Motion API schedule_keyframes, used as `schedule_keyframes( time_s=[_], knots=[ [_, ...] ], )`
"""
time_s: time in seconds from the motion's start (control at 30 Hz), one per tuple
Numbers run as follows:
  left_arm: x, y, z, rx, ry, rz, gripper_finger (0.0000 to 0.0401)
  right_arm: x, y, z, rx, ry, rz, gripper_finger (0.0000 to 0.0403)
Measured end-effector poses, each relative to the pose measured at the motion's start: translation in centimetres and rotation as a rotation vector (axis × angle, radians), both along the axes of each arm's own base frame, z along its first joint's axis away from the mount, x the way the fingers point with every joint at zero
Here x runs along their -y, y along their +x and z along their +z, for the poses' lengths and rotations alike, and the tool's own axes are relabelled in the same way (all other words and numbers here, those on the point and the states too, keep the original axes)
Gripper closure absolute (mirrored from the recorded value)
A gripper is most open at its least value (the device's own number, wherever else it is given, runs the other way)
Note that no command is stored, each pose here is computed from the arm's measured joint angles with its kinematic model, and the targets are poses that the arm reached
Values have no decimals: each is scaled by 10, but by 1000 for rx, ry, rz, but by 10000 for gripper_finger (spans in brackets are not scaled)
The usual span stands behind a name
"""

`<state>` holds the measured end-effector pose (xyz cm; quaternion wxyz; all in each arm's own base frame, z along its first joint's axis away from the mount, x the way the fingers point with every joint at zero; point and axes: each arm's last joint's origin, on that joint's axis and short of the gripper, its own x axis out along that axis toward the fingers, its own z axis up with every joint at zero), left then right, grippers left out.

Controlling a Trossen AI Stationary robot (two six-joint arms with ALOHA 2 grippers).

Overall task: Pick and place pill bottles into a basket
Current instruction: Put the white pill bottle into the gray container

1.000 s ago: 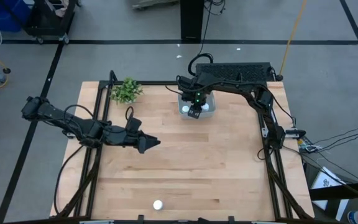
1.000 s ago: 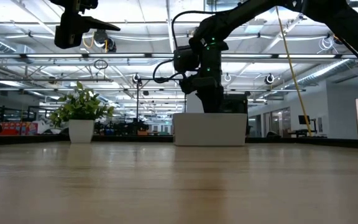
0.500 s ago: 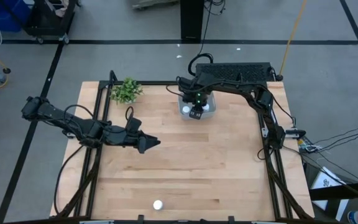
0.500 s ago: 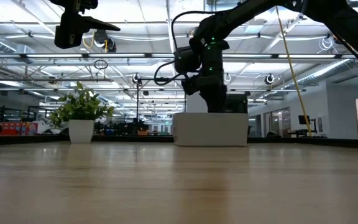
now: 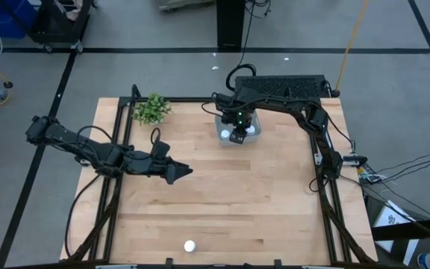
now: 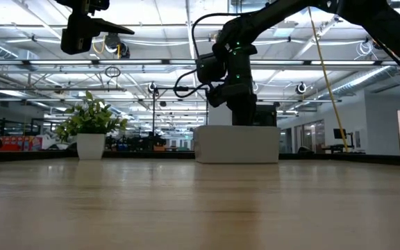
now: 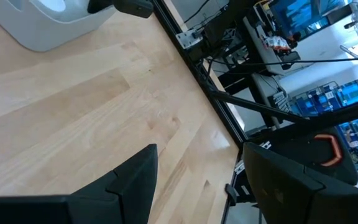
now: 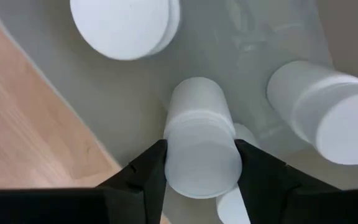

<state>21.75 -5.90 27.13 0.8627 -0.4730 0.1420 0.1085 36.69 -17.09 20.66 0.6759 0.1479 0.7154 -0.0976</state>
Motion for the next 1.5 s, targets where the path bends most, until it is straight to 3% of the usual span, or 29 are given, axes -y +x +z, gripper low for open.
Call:
schedule_keyframes(
  time_s=[0.17, 0.43, 0.9, 1.3, 1.5],
  knots=[
    [0, 0, 0, 0, -10, -5, 158, -1, -3, -5, -26, 9, -1, 234],
    [1, 0, 0, -2, -18, -21, 158, -5, -15, -25, -92, 32, 0, 245],
    [1, 0, 0, -3, 4, -30, 158, -6, -12, -26, -78, 35, 17, 226],
    [1, 0, 0, -4, 22, -36, 158, -6, -11, -30, -82, 33, -5, 164],
    [1, 0, 0, -5, 24, -37, 158, -8, -10, -30, -85, 33, -16, 151]
  ],
)
